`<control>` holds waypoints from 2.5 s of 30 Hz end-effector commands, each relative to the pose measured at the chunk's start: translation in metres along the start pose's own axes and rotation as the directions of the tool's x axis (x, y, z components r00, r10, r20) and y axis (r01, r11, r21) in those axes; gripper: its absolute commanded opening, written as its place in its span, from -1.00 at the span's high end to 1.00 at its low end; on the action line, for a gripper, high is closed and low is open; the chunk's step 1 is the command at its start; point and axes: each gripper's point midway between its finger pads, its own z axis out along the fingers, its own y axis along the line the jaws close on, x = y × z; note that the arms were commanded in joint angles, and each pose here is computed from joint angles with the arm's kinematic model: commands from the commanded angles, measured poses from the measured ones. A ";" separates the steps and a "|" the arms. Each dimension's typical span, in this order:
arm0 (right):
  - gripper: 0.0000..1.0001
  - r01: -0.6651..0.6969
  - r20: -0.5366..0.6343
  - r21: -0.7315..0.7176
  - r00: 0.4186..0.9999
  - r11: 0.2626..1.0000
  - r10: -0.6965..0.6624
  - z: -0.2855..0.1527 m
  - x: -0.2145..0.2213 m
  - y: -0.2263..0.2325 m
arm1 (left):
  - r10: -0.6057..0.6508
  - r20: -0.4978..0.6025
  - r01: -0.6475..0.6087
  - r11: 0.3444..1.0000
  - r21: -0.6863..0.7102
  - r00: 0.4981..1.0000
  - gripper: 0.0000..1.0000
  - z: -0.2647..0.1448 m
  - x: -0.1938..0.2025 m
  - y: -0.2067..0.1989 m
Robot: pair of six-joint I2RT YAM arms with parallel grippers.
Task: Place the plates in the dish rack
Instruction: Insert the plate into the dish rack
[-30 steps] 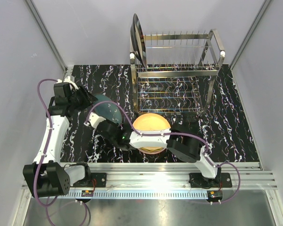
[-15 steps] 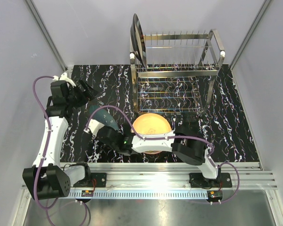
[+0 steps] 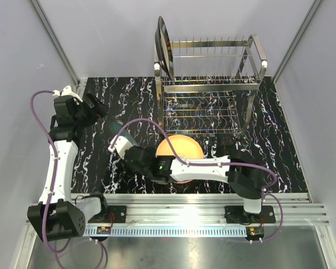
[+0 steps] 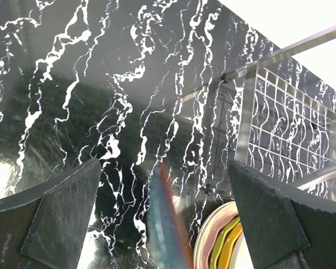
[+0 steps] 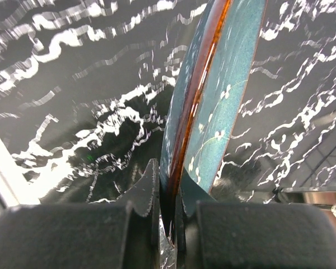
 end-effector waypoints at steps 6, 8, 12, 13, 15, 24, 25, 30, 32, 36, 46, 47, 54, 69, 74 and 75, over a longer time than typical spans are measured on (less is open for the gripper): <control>1.00 -0.076 0.342 -0.069 0.935 0.995 0.095 -0.089 -0.145 -0.010 | 0.023 0.081 -0.023 1.000 -0.001 0.996 -0.98 -0.009 -0.026 -0.006; 1.00 -0.046 0.353 -0.076 0.933 0.996 0.070 -0.101 -0.153 -0.002 | 0.023 0.079 -0.022 1.000 -0.004 0.997 -0.98 -0.008 -0.025 -0.006; 1.00 -0.030 0.366 -0.087 0.929 0.996 0.060 -0.126 -0.165 0.001 | 0.024 0.085 -0.023 1.000 -0.015 0.996 -0.98 -0.010 -0.026 -0.004; 1.00 -0.024 0.369 -0.095 0.928 0.995 0.058 -0.131 -0.165 0.003 | 0.022 0.089 -0.021 1.000 -0.019 0.996 -0.98 -0.010 -0.027 -0.003; 1.00 0.005 0.376 -0.105 0.926 0.994 0.035 -0.145 -0.168 0.007 | 0.023 0.096 -0.021 1.000 -0.016 0.995 -0.98 -0.011 -0.028 -0.004; 1.00 -0.045 0.358 -0.020 0.932 0.999 0.049 -0.191 -0.158 -0.028 | 0.023 0.134 -0.018 0.999 -0.043 0.991 -0.98 -0.017 -0.034 -0.001; 1.00 -0.048 0.352 -0.018 0.934 0.999 0.051 -0.193 -0.152 -0.030 | 0.022 0.132 -0.016 0.999 -0.043 0.991 -0.98 -0.017 -0.033 0.000; 1.00 -0.108 0.385 -0.011 0.917 0.994 0.103 -0.226 -0.158 -0.054 | 0.017 0.122 -0.012 0.999 -0.039 0.992 -0.98 -0.014 -0.031 0.000; 1.00 -0.110 0.389 0.000 0.916 0.994 0.101 -0.235 -0.161 -0.061 | 0.016 0.122 -0.011 0.999 -0.038 0.992 -0.98 -0.014 -0.031 0.000; 0.99 -0.140 0.452 0.017 0.884 0.990 0.118 -0.266 -0.179 -0.086 | 0.014 0.123 -0.010 0.999 -0.037 0.992 -0.98 -0.014 -0.030 0.000; 1.00 -0.128 0.581 0.105 0.813 0.986 0.044 -0.324 -0.237 -0.135 | 0.015 0.121 -0.010 0.999 -0.045 0.993 -0.98 -0.011 -0.030 0.002; 1.00 -0.154 0.588 0.153 0.808 0.976 0.035 -0.330 -0.244 -0.147 | 0.015 0.119 -0.009 0.999 -0.046 0.993 -0.98 -0.011 -0.029 0.002; 1.00 -0.250 0.684 0.231 0.729 0.940 0.026 -0.369 -0.284 -0.186 | 0.016 0.117 -0.011 0.999 -0.046 0.993 -0.98 -0.010 -0.029 0.002; 1.00 -0.338 0.620 0.359 0.783 0.870 0.048 -0.329 -0.288 -0.273 | 0.012 0.092 -0.009 1.000 -0.027 0.996 -0.98 -0.006 -0.025 0.000; 1.00 -0.348 0.623 0.330 0.779 0.877 0.075 -0.316 -0.298 -0.298 | 0.007 0.072 -0.006 1.000 -0.015 0.997 -0.98 -0.002 -0.022 -0.002; 1.00 -0.357 0.619 0.349 0.782 0.866 0.073 -0.314 -0.297 -0.312 | 0.006 0.067 -0.005 1.000 -0.011 0.998 -0.98 -0.001 -0.021 -0.002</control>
